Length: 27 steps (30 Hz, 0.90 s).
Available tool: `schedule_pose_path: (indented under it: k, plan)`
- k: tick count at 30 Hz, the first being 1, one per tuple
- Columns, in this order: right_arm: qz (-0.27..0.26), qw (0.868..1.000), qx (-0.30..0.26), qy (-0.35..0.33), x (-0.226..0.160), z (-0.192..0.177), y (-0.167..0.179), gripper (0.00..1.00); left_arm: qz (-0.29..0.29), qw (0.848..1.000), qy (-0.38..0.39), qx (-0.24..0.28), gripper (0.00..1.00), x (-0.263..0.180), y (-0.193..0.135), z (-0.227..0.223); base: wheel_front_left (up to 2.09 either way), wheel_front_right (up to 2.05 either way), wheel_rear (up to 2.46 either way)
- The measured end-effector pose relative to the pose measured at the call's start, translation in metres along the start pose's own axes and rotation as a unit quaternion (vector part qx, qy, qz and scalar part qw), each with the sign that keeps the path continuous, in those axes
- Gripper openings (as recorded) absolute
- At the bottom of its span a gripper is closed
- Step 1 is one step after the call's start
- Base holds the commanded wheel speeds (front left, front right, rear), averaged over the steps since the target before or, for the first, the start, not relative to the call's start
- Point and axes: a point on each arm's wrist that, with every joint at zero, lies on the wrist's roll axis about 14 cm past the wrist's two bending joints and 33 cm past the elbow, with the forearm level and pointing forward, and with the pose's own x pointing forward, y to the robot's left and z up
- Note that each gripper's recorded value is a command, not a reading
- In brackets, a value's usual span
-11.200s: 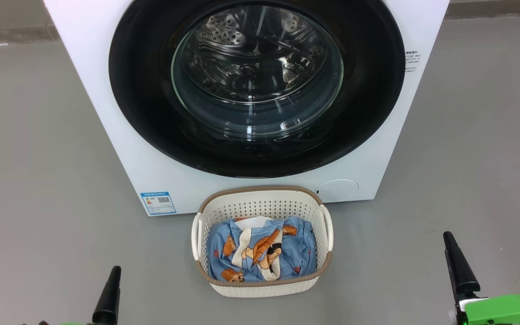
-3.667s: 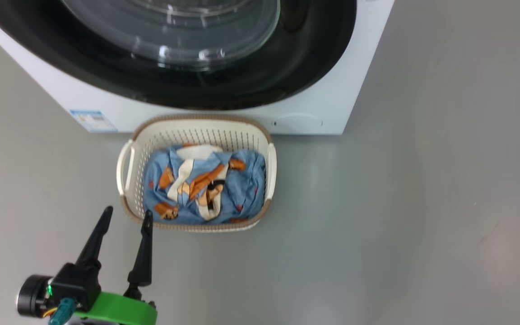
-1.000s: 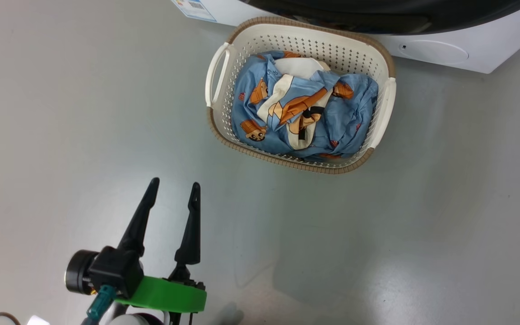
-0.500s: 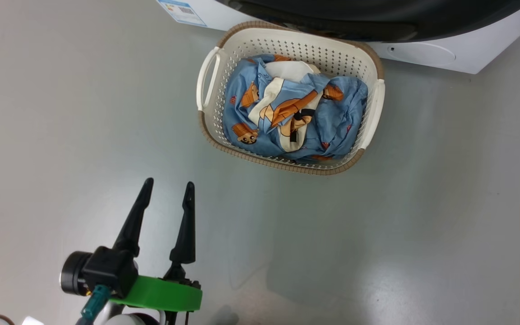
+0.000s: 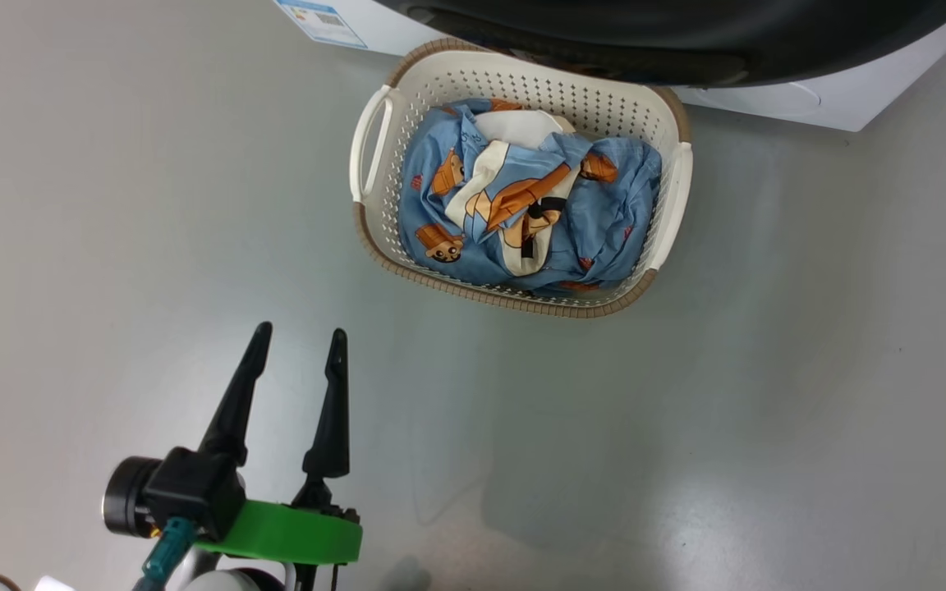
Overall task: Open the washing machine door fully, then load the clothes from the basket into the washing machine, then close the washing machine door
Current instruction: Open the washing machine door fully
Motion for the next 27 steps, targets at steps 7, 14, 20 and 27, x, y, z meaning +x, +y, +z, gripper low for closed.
schedule_pose_path:
  k: [7,14,20,27]
  plan:
    - [0.003,1.000,0.000,0.010,0.003,-0.007,0.002,0.00,0.008,1.000,0.000,0.004,1.00,-0.002,0.005,0.000,0.00,0.00,0.00]
    - [0.010,0.999,-0.005,0.034,0.003,-0.018,0.007,0.00,0.006,1.000,0.002,0.003,1.00,0.000,0.004,-0.002,0.00,0.00,0.00]
    - [0.020,0.998,-0.017,0.059,-0.001,-0.031,0.020,0.00,-0.003,1.000,0.001,-0.002,1.00,0.005,-0.002,-0.003,0.00,0.00,0.00]
    - [0.019,0.996,-0.017,0.087,-0.011,-0.051,0.028,0.00,-0.014,1.000,-0.004,-0.008,1.00,0.009,-0.010,-0.002,0.00,0.00,0.00]
